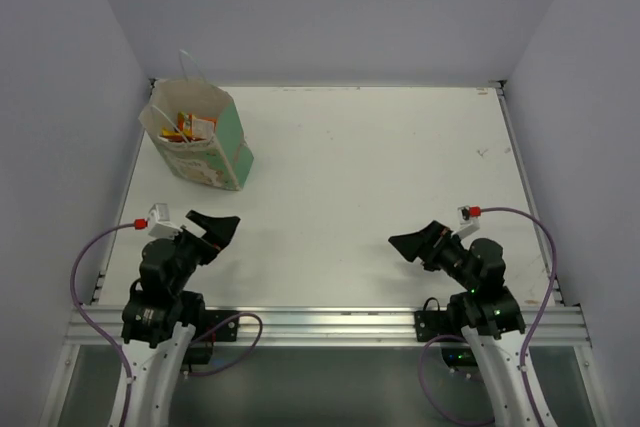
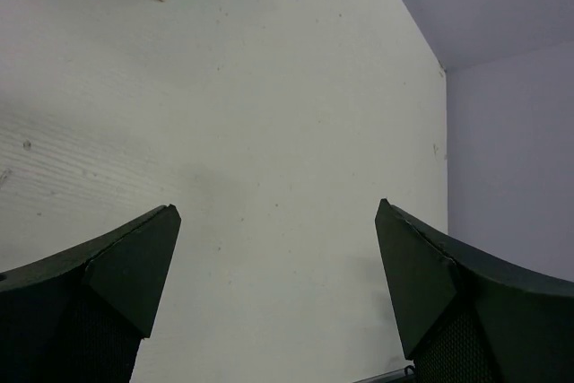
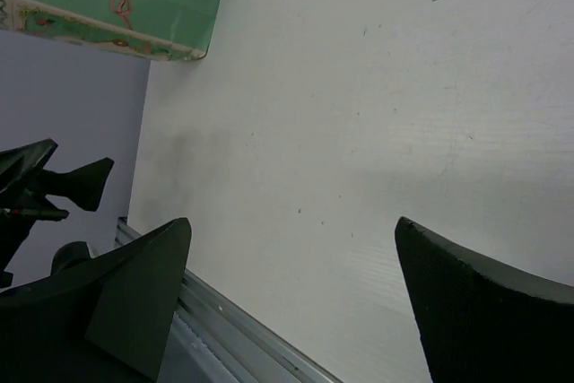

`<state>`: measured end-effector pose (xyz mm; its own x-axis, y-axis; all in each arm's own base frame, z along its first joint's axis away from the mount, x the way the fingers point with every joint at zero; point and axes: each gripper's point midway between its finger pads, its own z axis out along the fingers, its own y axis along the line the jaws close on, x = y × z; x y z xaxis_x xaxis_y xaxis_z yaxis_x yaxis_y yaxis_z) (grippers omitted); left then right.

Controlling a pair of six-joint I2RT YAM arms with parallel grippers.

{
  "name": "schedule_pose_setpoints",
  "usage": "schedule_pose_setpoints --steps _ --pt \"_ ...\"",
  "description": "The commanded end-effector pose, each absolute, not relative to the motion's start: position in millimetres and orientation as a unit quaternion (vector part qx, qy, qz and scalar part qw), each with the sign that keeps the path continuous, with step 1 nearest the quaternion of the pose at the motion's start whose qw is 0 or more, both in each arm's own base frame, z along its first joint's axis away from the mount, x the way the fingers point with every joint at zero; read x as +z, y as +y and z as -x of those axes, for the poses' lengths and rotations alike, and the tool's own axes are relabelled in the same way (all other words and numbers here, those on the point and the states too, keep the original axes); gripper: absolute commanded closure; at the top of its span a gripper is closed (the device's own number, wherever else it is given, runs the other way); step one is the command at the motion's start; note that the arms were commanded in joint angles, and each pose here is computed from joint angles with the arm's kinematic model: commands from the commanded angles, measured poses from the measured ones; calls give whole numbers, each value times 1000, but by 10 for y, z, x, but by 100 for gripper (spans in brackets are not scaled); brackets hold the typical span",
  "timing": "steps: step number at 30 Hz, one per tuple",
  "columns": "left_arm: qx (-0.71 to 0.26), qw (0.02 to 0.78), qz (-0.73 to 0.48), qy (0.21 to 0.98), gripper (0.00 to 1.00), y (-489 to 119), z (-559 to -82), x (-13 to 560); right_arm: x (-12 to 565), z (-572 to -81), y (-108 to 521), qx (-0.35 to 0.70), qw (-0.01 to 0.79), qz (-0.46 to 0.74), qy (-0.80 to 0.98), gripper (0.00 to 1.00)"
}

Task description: Take the snacks out of the paper bag

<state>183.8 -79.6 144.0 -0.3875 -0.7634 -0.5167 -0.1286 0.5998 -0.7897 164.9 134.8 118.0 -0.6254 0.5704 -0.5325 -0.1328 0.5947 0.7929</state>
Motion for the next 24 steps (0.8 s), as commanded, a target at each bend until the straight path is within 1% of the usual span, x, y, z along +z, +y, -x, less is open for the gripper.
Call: schedule_pose_setpoints --steps 1,5,8,9,10,11,12,14,15,17,18,20,21,22,23,24 --pt "-374 550 246 705 0 -785 -1701 1987 1673 -1560 1317 448 503 -82 735 1" --pt "-370 583 240 683 0 -713 -1638 2274 1778 -1546 1339 454 511 -67 726 1" --pt "-349 606 232 676 2 -631 -1581 2515 1845 -1545 1373 462 510 -57 723 1" --pt "-331 610 225 684 4 -597 -1567 2626 1857 -1550 1381 460 505 -55 728 1" --pt "-315 631 216 675 5 -531 -1507 2855 1888 -1552 1398 457 502 -44 733 1" --pt "-300 613 227 695 5 -518 -1595 2754 1888 -1554 1395 455 505 -39 733 1" --pt "-283 615 215 704 5 -501 -1629 2937 1957 -1556 1388 453 509 -38 731 1" --pt "-236 615 238 713 5 -339 -1683 3077 2021 -1577 1348 441 522 -39 729 1" --pt "-217 616 235 720 5 -302 -1746 3295 2114 -1562 1334 439 533 -34 722 1" --pt "-184 617 255 721 5 -182 -1833 3504 2238 -1557 1311 433 546 -28 716 1" --pt "-177 618 263 720 5 -161 -1938 3755 2277 -1555 1309 432 550 -25 715 1" --pt "-168 619 271 718 5 -134 -2060 3942 2346 -1574 1307 429 548 -26 717 1" --pt "-171 619 269 718 5 -170 -2227 4096 2363 -1585 1308 427 546 -26 720 1" --pt "-176 615 267 721 5 -206 -2310 4161 2382 -1595 1311 425 544 -25 723 1" --pt "-186 621 268 712 5 -222 -2353 4351 2419 -1632 1317 422 536 -27 730 1" --pt "-177 593 271 738 5 -272 -2567 4226 2409 -1642 1327 417 529 -20 738 2"
